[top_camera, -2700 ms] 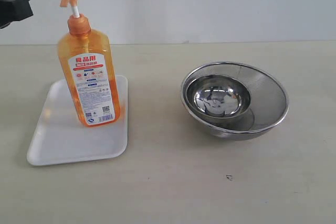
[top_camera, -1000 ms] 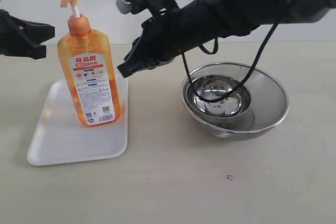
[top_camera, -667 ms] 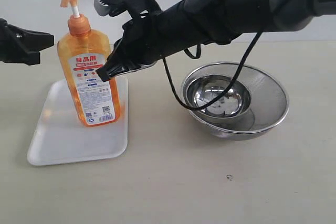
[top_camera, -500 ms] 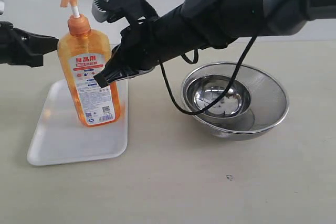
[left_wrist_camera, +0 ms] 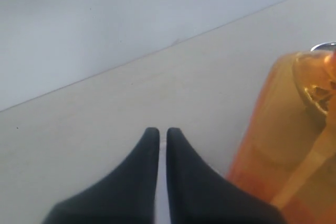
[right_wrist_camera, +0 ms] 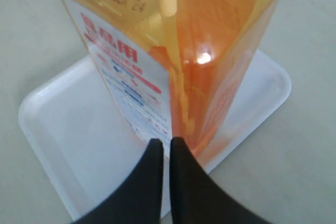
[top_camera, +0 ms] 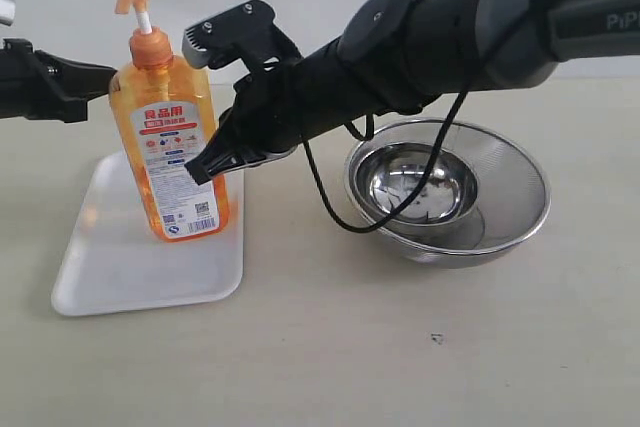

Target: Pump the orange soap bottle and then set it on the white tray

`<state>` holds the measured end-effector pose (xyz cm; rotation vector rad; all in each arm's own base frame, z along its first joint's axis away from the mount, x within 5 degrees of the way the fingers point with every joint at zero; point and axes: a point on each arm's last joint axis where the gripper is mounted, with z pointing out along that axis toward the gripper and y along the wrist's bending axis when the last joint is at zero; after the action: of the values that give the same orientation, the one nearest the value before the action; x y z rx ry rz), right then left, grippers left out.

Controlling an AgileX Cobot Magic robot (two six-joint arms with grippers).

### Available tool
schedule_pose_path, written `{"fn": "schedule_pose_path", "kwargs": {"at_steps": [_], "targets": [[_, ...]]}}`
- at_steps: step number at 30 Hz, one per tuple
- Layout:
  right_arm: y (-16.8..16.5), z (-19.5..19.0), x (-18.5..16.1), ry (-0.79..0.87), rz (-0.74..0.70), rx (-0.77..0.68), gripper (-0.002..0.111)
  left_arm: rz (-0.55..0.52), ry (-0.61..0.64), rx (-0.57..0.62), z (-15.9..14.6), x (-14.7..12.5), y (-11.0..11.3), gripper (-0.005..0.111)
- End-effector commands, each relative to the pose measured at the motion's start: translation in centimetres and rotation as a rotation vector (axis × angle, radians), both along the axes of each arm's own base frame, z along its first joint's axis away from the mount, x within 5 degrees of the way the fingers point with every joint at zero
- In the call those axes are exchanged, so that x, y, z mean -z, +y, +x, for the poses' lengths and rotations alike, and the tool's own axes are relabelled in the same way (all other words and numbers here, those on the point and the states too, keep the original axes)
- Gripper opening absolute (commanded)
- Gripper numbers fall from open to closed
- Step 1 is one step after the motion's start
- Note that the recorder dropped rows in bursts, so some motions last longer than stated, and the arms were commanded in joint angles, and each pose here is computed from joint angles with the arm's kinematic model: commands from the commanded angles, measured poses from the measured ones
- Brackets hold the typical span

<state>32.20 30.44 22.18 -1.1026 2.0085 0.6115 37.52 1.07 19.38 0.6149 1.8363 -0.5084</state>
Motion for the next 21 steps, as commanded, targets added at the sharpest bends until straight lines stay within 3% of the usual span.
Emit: {"fn": "schedule_pose_path", "kwargs": {"at_steps": [1, 7, 14, 21], "targets": [[0.0, 0.1, -0.1, -0.005, 0.009, 0.013, 0.000, -0.040, 0.004, 0.016, 0.9, -0.5, 0.1, 0.005], [0.0, 0.2, -0.2, -0.008, 0.015, 0.024, 0.000, -0.046, -0.014, 0.070, 1.2, -1.0, -0.2, 0.005], [-0.1, 0.4, -0.3, -0.033, 0.013, 0.037, 0.000, -0.074, 0.058, 0.207, 0.8, 0.6, -1.0, 0.005], [-0.2, 0.8, -0.5, -0.078, 0.010, 0.060, 0.000, -0.078, 0.083, 0.251, 0.5, 0.7, -1.2, 0.005]]}}
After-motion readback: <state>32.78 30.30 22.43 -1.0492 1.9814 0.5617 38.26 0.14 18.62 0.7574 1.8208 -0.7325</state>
